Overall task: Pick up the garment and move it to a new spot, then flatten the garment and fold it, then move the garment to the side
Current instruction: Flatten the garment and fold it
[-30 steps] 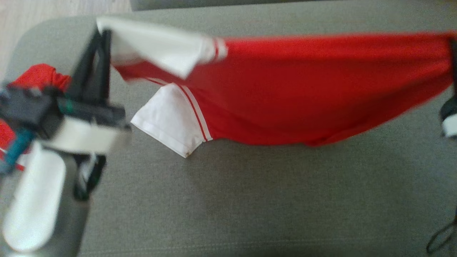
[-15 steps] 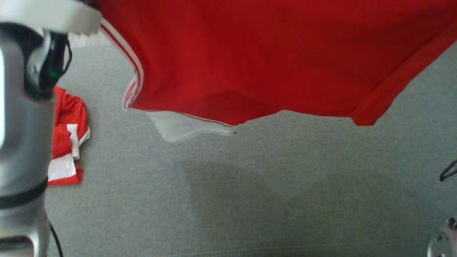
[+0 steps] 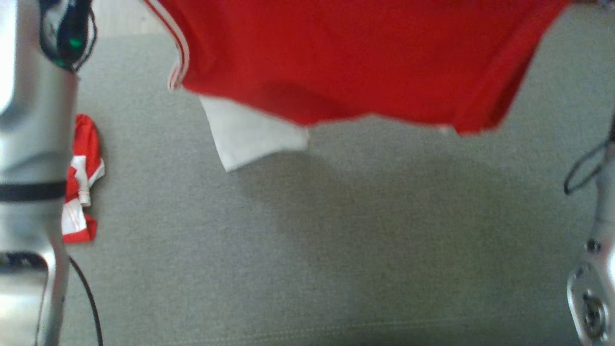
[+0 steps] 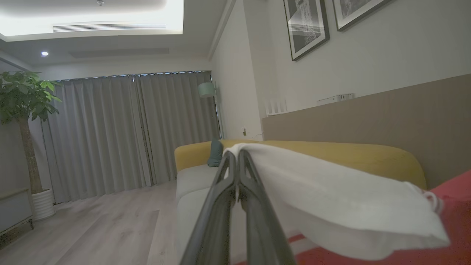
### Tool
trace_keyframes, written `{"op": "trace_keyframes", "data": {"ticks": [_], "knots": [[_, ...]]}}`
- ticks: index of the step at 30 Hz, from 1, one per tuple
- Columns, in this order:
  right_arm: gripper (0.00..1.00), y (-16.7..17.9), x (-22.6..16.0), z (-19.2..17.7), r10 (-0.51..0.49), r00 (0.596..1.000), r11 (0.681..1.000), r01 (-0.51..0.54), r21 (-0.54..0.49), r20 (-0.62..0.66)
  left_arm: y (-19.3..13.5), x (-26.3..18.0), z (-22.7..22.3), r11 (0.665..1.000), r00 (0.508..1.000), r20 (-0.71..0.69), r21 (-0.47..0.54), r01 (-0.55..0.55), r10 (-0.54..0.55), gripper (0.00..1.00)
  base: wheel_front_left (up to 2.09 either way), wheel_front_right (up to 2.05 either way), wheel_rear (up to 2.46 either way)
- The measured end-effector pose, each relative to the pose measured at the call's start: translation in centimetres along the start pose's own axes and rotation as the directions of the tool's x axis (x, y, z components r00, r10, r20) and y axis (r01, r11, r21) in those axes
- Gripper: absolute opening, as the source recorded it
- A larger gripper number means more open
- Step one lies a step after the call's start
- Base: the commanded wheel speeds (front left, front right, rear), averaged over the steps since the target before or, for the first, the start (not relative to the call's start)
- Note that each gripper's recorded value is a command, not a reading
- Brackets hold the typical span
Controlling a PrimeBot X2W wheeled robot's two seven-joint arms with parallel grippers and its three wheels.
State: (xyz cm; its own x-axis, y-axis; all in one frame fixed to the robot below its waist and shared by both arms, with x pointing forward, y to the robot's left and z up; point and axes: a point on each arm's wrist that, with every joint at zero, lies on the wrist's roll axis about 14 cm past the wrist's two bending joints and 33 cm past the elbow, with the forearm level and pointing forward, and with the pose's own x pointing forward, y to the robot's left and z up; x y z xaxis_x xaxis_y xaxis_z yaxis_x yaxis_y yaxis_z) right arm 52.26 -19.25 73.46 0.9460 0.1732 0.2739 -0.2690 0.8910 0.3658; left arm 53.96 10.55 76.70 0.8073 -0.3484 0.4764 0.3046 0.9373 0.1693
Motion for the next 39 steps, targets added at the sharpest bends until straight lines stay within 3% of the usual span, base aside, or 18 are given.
{"op": "trace_keyframes", "data": {"ticks": [9,14,17,20,25,33,39], "knots": [[0.0,1.1,5.6,-1.1,0.022,0.996,0.999,-0.018,-0.044,0.083,2.6,4.8,-1.1,0.998,0.997,0.046,-0.006,-0.065,0.065,0.0,0.0,0.0,0.0],[0.0,-0.9,7.0,-8.1,-0.015,0.999,0.998,0.012,-0.067,-0.037,2.8,4.2,-7.8,0.986,0.991,-0.077,-0.117,-0.12,0.111,0.0,0.0,0.0,0.0],[0.0,-3.1,6.2,-14.2,-0.065,0.985,0.996,0.055,-0.068,-0.158,2.2,0.8,-15.2,0.963,0.96,-0.243,-0.194,-0.186,0.137,0.0,0.0,0.0,0.0],[0.0,-4.9,4.0,-20.5,-0.108,0.952,0.994,0.095,-0.059,-0.286,1.4,-4.2,-21.9,0.929,0.899,-0.411,-0.251,-0.273,0.153,0.0,0.0,0.0,0.0],[0.0,-6.6,-0.4,-28.0,-0.14,0.892,0.99,0.135,-0.043,-0.429,1.2,-10.1,-26.4,0.885,0.827,-0.53,-0.275,-0.376,0.187,0.0,0.0,0.0,0.0],[0.0,-6.9,-8.0,-31.0,-0.158,0.853,0.983,0.186,0.006,-0.498,0.0,-20.1,-26.9,0.85,0.764,-0.603,-0.258,-0.459,0.229,0.0,0.0,0.0,0.0],[0.0,-6.3,-14.3,-30.8,-0.167,0.834,0.974,0.221,0.041,-0.525,-1.7,-28.5,-25.0,0.838,0.711,-0.656,-0.217,-0.5,0.254,0.0,0.0,0.0,0.0]]}}
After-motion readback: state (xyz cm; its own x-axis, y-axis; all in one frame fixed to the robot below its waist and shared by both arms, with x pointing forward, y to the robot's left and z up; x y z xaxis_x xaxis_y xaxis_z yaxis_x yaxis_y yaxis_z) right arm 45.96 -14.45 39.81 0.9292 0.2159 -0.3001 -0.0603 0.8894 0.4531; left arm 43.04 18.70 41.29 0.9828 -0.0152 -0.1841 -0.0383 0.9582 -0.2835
